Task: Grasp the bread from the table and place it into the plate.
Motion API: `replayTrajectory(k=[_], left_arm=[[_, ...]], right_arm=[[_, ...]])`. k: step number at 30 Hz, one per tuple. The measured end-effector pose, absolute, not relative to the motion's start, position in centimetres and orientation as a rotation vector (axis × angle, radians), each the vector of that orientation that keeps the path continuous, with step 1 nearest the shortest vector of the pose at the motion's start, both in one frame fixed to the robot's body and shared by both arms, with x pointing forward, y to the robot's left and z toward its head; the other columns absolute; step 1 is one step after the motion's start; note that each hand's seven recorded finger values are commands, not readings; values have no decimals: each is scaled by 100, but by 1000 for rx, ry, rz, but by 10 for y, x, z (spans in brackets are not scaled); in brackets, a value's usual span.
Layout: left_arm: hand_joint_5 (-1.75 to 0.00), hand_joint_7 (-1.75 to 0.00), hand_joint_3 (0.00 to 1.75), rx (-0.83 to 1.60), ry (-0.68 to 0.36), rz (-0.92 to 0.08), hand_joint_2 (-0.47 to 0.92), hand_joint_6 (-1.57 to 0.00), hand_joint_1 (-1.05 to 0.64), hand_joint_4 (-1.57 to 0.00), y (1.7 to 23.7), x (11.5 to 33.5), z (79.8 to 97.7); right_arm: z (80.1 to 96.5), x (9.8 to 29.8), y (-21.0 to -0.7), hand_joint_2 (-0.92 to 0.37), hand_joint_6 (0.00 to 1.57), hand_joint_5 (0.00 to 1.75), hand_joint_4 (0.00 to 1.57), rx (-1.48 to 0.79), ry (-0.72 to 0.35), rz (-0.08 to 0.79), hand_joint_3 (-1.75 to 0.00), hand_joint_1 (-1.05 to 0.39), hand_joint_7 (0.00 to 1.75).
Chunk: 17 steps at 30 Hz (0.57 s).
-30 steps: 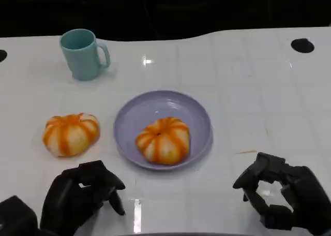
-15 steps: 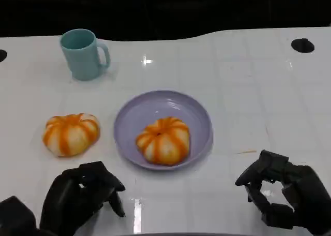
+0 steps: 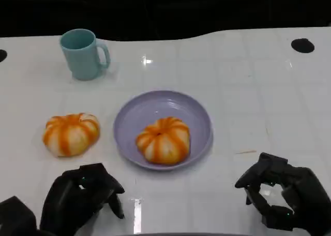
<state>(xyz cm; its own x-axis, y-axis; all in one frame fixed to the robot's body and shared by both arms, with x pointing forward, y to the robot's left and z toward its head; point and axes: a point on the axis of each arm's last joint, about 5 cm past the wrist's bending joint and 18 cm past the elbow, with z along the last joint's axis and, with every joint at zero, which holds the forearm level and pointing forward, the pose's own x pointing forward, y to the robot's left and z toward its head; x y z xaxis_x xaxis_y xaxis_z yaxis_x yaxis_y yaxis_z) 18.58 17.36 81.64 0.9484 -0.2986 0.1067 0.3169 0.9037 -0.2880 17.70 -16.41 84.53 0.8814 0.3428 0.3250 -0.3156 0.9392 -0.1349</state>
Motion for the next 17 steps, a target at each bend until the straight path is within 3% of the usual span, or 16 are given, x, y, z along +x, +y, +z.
replayTrajectory(k=[17], left_arm=[[-135, -78, 6, -307, -60, -317, 92, -120, -94, -114, 174, 186, 816]], right_arm=[[844, 177, -163, -63, 78, 164, 76, -75, -350, 342, -86, -31, 127]])
